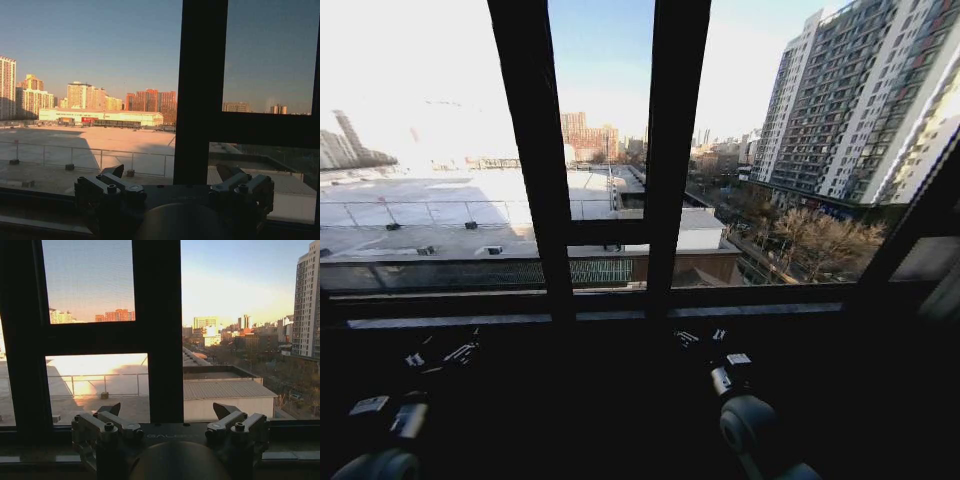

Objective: Open the curtains by pulling them apart, changing their state from closed to fully open.

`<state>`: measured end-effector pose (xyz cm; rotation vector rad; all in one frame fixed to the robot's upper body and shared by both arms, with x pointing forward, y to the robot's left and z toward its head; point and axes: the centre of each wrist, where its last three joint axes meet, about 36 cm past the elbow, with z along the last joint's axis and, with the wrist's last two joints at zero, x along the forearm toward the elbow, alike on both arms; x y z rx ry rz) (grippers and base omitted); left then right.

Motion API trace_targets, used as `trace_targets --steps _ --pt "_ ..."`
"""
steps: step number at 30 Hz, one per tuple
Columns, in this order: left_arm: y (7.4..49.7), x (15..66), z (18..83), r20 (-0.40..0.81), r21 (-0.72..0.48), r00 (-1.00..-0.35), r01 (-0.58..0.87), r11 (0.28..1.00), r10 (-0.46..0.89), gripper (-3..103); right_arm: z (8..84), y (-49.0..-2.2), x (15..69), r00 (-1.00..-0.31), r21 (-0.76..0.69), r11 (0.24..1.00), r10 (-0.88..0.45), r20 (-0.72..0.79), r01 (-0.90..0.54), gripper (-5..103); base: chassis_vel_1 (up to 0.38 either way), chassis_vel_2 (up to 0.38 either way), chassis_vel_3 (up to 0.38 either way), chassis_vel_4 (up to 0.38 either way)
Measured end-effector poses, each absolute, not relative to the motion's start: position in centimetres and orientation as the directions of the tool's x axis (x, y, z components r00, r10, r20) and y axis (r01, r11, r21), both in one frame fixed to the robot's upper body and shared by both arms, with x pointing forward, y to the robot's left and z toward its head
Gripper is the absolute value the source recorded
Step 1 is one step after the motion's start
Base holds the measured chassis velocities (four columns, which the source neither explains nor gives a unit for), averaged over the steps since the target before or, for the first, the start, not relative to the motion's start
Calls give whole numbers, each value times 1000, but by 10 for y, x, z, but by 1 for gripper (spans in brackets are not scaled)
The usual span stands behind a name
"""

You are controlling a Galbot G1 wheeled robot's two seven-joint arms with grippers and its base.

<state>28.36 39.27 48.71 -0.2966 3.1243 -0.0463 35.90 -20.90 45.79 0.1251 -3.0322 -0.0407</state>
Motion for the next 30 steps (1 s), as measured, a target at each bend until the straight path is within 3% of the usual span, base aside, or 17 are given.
trace_targets --steps 25,30 --pt "403 286 484 -12 -35 -985 -173 984 -174 100 454 -205 355 -992 -20 996 -82 96 -84 100 6 -378 -1 388" --pt "402 286 481 -6 -40 -985 -169 985 -170 100 450 -205 354 -993 -28 996 -79 91 -82 100 41 -257 -42 221"
